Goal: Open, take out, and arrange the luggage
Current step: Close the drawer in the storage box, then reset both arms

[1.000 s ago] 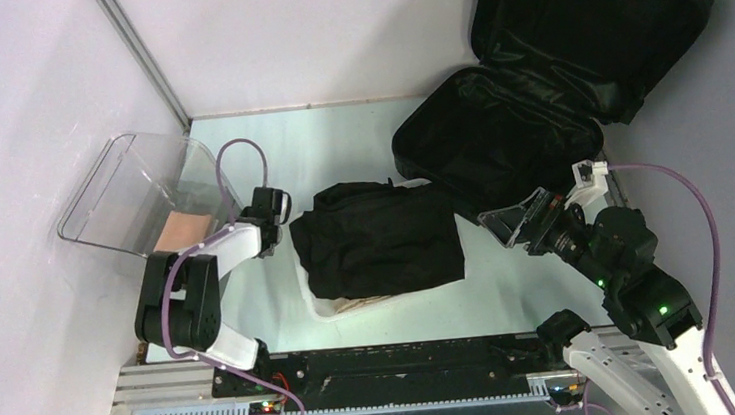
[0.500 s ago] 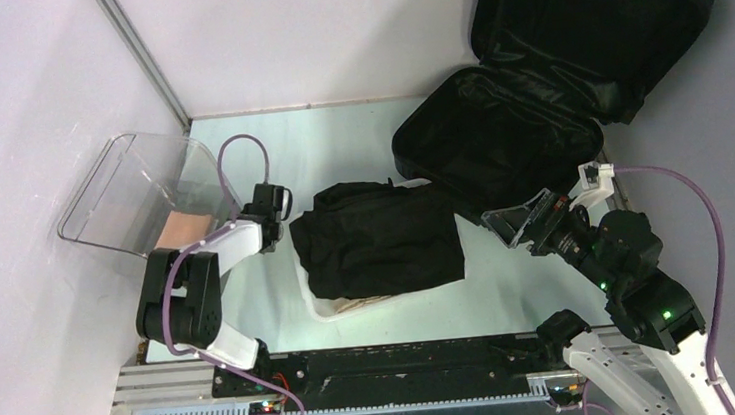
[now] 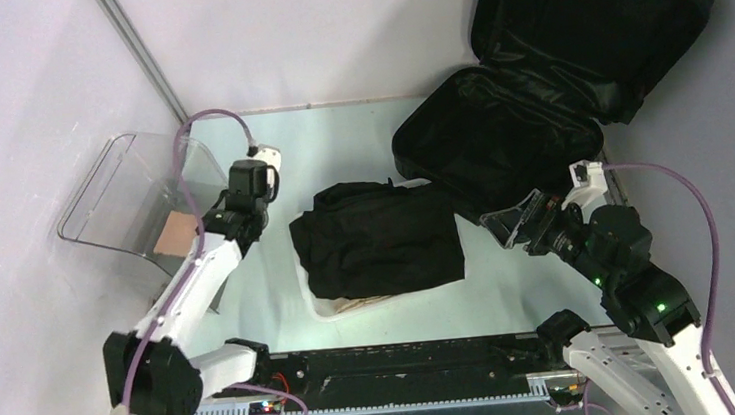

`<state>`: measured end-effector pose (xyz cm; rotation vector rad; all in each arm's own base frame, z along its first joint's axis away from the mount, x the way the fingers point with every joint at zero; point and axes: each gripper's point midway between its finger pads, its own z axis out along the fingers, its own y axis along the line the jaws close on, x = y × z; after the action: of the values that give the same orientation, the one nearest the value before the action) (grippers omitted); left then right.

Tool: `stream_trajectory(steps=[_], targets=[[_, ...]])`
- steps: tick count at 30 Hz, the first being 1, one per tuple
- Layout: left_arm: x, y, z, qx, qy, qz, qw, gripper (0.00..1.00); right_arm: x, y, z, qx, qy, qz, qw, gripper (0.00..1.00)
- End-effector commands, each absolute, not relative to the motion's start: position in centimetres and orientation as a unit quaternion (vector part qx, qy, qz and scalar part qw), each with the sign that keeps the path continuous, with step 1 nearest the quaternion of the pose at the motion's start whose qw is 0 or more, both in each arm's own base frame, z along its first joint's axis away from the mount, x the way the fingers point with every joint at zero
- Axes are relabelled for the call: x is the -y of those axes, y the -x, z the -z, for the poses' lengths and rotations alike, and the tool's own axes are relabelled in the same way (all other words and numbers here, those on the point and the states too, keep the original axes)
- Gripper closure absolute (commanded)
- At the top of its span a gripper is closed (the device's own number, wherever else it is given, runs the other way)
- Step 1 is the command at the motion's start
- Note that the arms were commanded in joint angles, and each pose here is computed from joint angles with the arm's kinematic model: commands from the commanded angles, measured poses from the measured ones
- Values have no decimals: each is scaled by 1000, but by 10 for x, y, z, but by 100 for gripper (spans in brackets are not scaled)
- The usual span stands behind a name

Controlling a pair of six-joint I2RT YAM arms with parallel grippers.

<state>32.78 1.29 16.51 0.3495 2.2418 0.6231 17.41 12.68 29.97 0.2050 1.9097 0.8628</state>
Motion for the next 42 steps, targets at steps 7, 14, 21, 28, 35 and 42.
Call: stream_trajectory(steps=[7, 14, 21, 28, 35, 42], targets=[[71, -295, -273, -842, -157, 3, 516, 48, -116, -189, -297, -822, -65, -283, 490, 10], [95, -269, -332, -793, -154, 100, 581, 0, -118, -199, -313, -826, -3, -252, 503, 10], [94, -237, -378, -756, -135, 140, 625, 0, -108, -205, -347, -818, -2, -224, 529, 12], [88, -220, -427, -732, -79, 170, 655, 0, -100, -195, -417, -779, 43, -216, 587, 2], [97, -196, -455, -698, -93, 217, 676, 0, -103, -178, -452, -743, 27, -268, 612, 0], [104, -179, -453, -692, -80, 265, 666, 0, -92, -167, -440, -746, -6, -270, 609, 0]])
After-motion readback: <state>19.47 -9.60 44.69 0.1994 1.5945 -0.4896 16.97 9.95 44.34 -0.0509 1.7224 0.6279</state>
